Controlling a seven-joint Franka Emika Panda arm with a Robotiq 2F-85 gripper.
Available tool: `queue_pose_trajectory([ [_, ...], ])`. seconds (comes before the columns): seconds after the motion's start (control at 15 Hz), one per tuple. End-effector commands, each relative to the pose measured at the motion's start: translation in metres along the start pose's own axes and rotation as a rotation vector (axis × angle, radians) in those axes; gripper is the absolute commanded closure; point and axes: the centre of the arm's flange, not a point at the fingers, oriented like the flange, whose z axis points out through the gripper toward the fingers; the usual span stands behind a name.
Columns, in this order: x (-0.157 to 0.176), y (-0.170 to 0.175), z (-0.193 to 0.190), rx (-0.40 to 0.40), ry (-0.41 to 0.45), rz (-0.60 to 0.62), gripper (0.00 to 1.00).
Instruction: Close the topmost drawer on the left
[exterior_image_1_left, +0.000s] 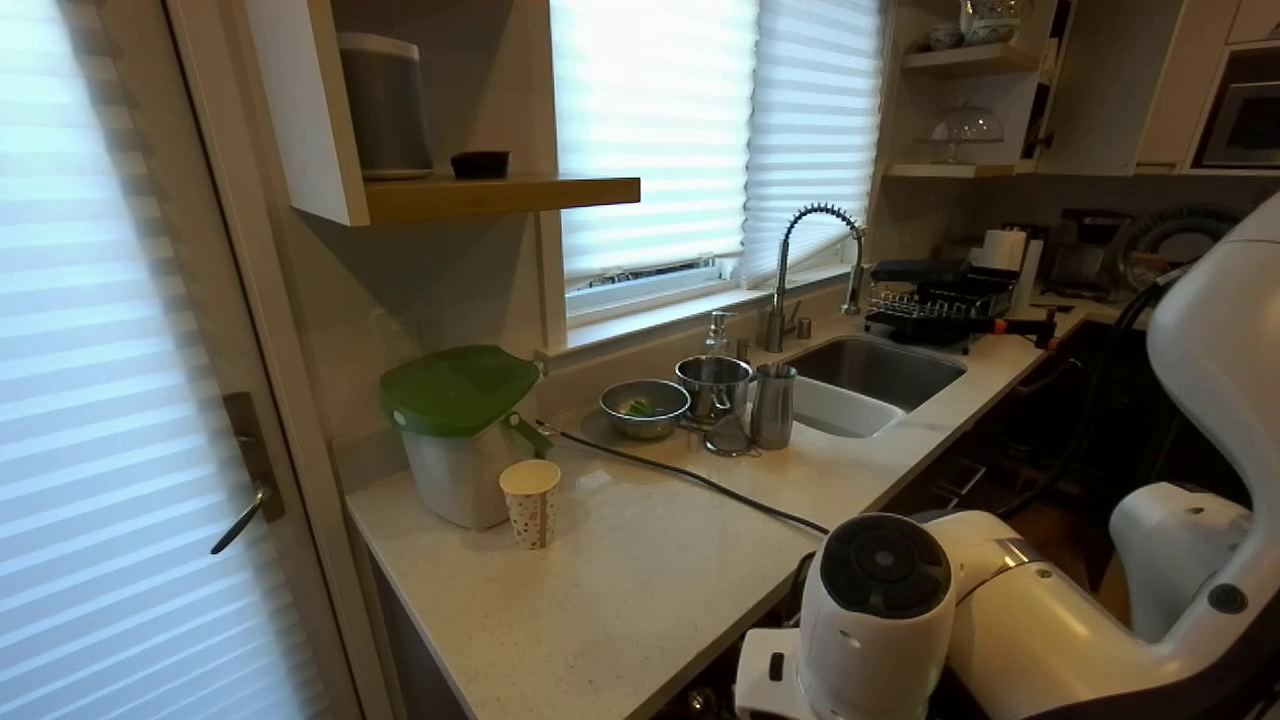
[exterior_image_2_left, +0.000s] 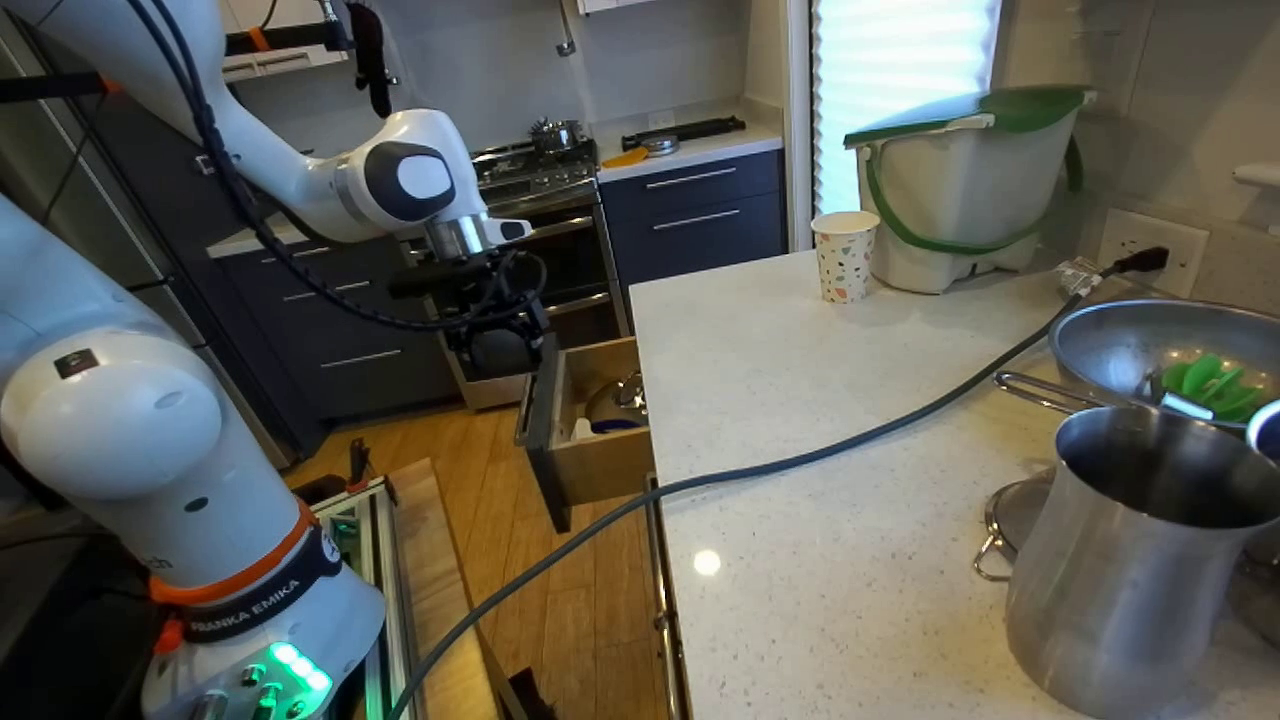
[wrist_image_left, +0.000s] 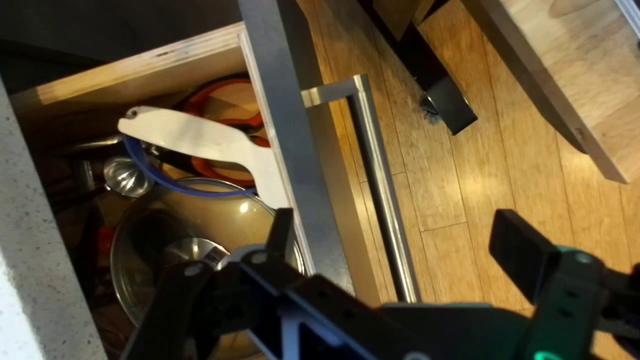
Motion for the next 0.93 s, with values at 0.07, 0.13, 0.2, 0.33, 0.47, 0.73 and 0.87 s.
queue_pose_trajectory([
  [0.07,0.005,0.006,0.023,-0.05,0.044,0.029,0.0],
  [0.13,0.007,0.008,0.026,-0.081,0.059,0.025,0.0],
  [0.2,0.008,0.01,0.028,-0.098,0.074,0.017,0.0],
  [0.33,0.009,0.013,0.032,-0.145,0.071,0.023,0.0],
  [0.47,0.008,0.017,0.037,-0.188,0.06,0.021,0.0],
  [0.73,0.007,0.023,0.042,-0.262,0.042,0.02,0.0],
  [0.87,0.007,0.025,0.044,-0.295,0.043,0.026,0.0],
])
